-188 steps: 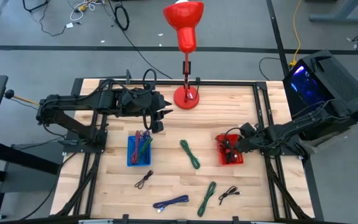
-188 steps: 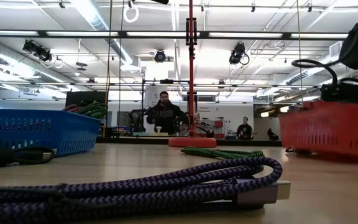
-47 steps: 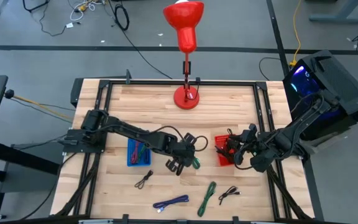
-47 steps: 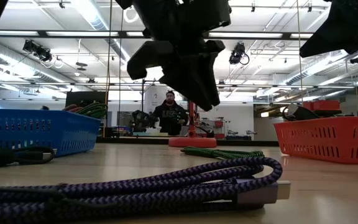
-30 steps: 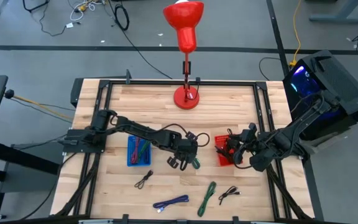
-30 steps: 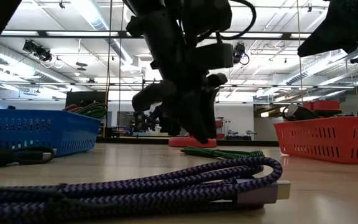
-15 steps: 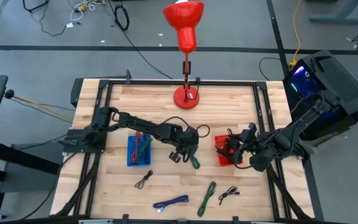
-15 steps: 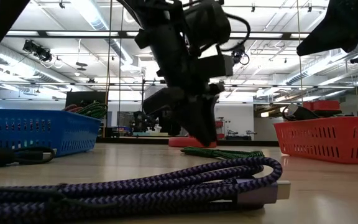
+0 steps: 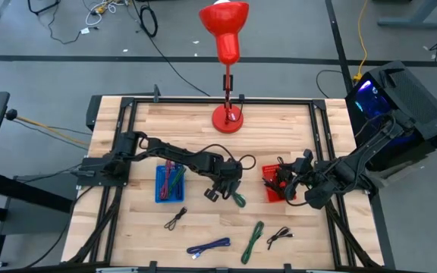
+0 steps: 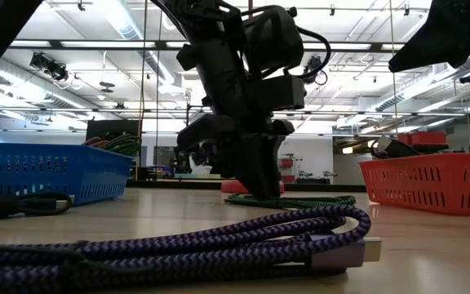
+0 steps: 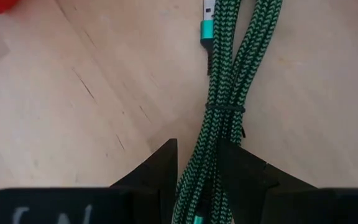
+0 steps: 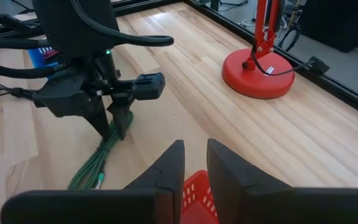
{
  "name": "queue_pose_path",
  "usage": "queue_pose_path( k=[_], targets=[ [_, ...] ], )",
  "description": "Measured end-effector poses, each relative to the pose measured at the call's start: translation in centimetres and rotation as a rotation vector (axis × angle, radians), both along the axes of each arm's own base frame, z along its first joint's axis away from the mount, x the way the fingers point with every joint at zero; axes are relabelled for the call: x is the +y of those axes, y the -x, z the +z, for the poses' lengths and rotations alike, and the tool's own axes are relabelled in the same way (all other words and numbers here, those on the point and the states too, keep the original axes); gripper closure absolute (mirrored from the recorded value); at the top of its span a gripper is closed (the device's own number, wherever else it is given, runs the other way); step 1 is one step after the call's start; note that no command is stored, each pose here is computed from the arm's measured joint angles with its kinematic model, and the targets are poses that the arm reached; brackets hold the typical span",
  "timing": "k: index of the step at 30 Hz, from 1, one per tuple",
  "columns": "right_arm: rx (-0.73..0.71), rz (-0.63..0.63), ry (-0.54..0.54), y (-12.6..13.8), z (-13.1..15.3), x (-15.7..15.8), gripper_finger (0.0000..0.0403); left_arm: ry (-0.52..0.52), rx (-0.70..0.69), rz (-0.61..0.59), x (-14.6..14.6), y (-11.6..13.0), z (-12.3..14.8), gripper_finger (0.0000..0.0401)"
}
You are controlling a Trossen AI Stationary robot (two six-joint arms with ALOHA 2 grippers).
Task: Pick & Place USB Port
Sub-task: Put the green and black charger cable into the blue bin
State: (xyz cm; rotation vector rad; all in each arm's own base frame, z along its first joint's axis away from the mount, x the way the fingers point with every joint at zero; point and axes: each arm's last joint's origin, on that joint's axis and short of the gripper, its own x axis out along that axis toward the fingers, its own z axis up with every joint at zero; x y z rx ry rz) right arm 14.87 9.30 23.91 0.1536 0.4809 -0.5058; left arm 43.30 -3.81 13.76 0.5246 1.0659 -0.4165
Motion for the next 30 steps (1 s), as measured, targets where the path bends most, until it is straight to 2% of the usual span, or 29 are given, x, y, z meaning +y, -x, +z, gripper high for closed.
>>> queue_pose_path(
  k=[10, 13, 17, 20, 25, 30],
  targets=[
    [0.005, 0.007, 0.01, 0.0, 0.0, 0.0, 0.0332, 0.049, 0.079, 0.073, 0.4, 0.1, -1.7, 0.0289],
    [0.005, 0.007, 0.01, 0.0, 0.0, 0.0, 0.0332, 0.063, 0.086, 0.089, 0.4, 0.0, -2.1, 0.0317],
    [0.005, 0.007, 0.01, 0.0, 0.0, 0.0, 0.0332, 0.065, 0.085, 0.089, 0.4, 0.0, -2.2, 0.0382],
    [0.005, 0.007, 0.011, 0.0, 0.0, 0.0, 0.0332, 0.095, 0.08, 0.091, 0.4, 0.0, -2.2, 0.0386],
    [0.006, 0.007, 0.011, 0.0, 0.0, 0.0, 0.0332, 0.126, 0.076, 0.163, 0.7, -0.5, -1.9, 0.039],
    [0.007, 0.009, 0.014, 0.0, 0.0, 0.0, 0.0332, 0.115, 0.11, 0.229, 1.1, -1.2, -0.2, 0.039]
  ],
)
